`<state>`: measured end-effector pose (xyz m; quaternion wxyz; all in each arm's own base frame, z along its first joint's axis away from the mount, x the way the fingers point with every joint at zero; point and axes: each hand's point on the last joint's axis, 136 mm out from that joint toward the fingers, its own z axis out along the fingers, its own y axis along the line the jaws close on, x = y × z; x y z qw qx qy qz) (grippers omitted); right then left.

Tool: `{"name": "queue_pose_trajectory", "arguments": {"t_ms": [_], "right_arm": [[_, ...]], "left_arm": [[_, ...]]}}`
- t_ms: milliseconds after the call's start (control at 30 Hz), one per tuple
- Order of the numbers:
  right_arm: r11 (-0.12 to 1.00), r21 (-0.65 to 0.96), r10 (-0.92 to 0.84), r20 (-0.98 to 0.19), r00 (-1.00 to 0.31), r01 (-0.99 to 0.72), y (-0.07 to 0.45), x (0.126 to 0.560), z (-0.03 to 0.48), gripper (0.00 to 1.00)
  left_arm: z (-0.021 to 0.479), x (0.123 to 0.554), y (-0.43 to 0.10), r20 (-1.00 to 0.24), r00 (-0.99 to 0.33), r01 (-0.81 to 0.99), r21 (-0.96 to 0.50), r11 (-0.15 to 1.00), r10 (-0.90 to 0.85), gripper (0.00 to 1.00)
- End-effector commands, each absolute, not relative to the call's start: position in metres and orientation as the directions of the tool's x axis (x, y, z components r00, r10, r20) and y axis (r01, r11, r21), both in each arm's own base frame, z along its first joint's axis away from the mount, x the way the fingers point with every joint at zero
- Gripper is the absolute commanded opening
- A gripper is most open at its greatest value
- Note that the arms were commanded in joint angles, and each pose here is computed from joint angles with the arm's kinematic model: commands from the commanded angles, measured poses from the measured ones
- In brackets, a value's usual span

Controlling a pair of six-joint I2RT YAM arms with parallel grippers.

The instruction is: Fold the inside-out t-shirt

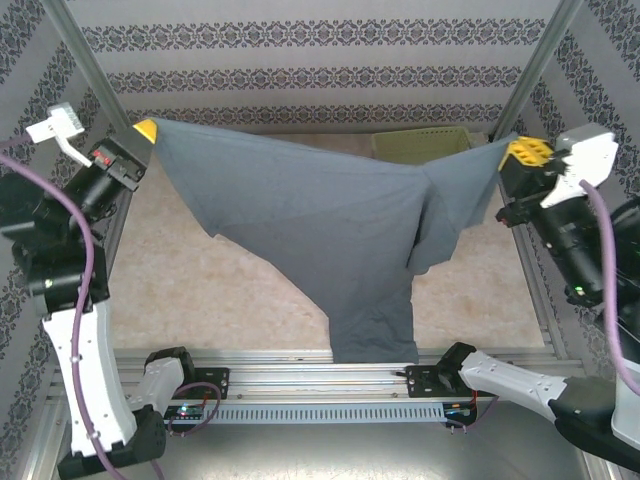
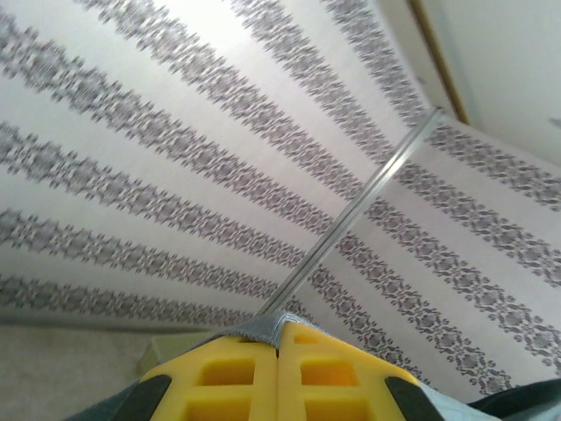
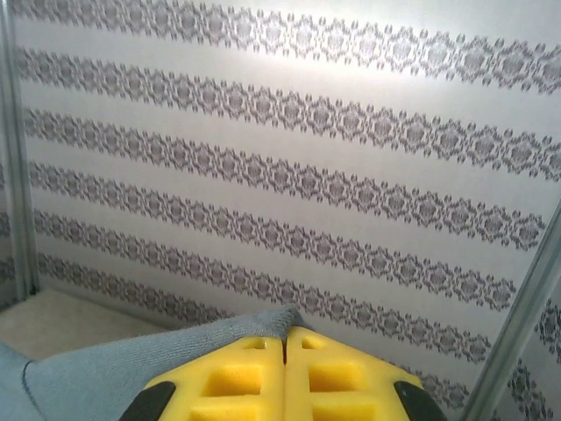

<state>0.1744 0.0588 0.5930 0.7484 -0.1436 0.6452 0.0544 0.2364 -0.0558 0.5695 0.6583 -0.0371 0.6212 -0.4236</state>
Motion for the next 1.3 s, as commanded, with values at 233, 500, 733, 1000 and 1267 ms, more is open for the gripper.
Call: {"name": "queue_pose_trajectory", "arguments": {"t_ms": [233,500,733,1000,1267], "right_arm": [[0.92,-0.368,-0.363,-0.93,0.056,-0.135,0.105,0.261,0.566,0.0],[0.862,-0.428,-0.475,-0.869,-0.139,-0.272,0.178,0.394,0.463,0.0],[0.803,-0.463,-0.574,-0.769,-0.281,-0.375,0.224,0.507,0.349,0.0],[0.727,-0.532,-0.678,-0.655,-0.334,-0.434,0.26,0.575,0.267,0.0],[0.745,-0.504,-0.656,-0.675,-0.338,-0.437,0.282,0.601,0.23,0.35]], "left_arm": [[0.488,0.269,0.026,-0.747,-0.067,-0.031,-0.661,0.75,-0.661,0.0],[0.344,0.349,0.082,-0.636,-0.226,-0.422,-0.619,0.662,-0.738,0.01],[0.232,0.43,0.098,-0.518,-0.344,-0.505,-0.602,0.619,-0.783,0.02],[0.163,0.477,0.107,-0.455,-0.452,-0.542,-0.543,0.641,-0.767,0.12],[0.118,0.49,0.126,-0.4,-0.497,-0.63,-0.445,0.637,-0.77,0.17]]}}
